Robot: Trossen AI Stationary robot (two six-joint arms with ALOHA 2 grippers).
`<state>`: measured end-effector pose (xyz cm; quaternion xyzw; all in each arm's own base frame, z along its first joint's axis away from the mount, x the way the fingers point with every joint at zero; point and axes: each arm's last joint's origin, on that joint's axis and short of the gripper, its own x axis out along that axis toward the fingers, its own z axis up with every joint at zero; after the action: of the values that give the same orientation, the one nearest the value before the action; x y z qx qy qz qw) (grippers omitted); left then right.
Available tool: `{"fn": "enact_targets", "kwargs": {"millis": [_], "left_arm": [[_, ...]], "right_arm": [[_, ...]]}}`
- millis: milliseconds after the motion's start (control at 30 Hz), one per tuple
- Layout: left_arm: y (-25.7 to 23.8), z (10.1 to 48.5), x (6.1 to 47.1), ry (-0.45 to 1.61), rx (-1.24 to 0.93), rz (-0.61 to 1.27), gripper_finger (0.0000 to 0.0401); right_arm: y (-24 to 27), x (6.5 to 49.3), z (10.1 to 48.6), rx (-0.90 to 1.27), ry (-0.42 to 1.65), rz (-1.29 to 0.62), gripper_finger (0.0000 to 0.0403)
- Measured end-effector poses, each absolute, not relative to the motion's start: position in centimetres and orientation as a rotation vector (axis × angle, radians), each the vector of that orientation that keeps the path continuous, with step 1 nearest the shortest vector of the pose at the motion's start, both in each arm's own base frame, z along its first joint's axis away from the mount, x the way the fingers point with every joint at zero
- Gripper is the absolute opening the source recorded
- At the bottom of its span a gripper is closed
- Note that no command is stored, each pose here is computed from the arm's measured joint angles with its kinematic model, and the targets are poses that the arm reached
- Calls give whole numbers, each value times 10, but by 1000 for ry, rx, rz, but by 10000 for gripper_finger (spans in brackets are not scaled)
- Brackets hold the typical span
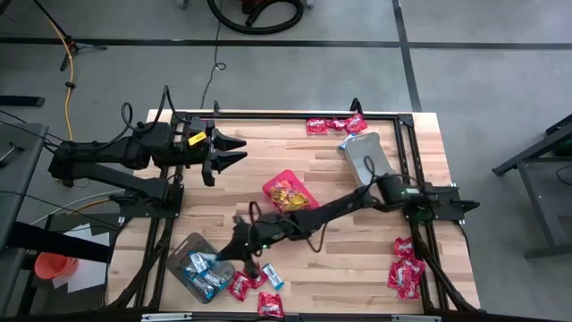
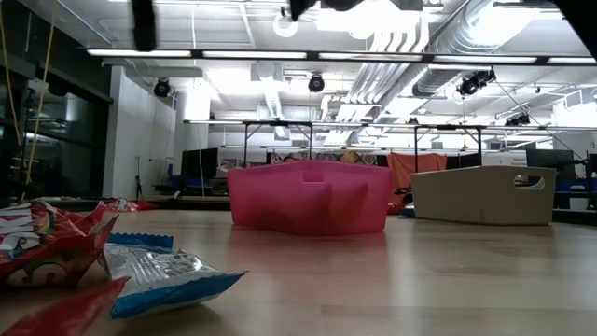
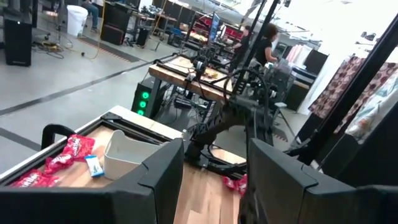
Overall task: Sort candy
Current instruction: Put the blue candy into the black bin
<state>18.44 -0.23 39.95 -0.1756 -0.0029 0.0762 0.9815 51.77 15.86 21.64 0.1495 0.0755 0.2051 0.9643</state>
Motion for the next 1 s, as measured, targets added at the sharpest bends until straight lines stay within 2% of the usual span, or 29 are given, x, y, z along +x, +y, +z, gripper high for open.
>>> {"fn": "enact_targets", "kwargs": {"millis": [300, 400, 600, 700, 800, 1000], "left_arm": [[-2, 400, 184, -7, -362, 153, 170], [-2, 400, 184, -7, -363, 155, 170], [-2, 400, 184, -8, -364, 157, 170], [-2, 400, 184, -8, -370, 157, 170], [-2, 400, 184, -9, -381, 157, 170], [-2, 400, 184, -9, -381, 157, 170]], "right_arm": [[186, 540, 194, 361, 252, 465, 21], [189, 539, 191, 337, 291, 465, 55], [189, 539, 189, 332, 317, 459, 163], [185, 540, 189, 336, 318, 459, 202], [178, 540, 197, 341, 330, 505, 220], [139, 528, 240, 263, 448, 585, 224]]}}
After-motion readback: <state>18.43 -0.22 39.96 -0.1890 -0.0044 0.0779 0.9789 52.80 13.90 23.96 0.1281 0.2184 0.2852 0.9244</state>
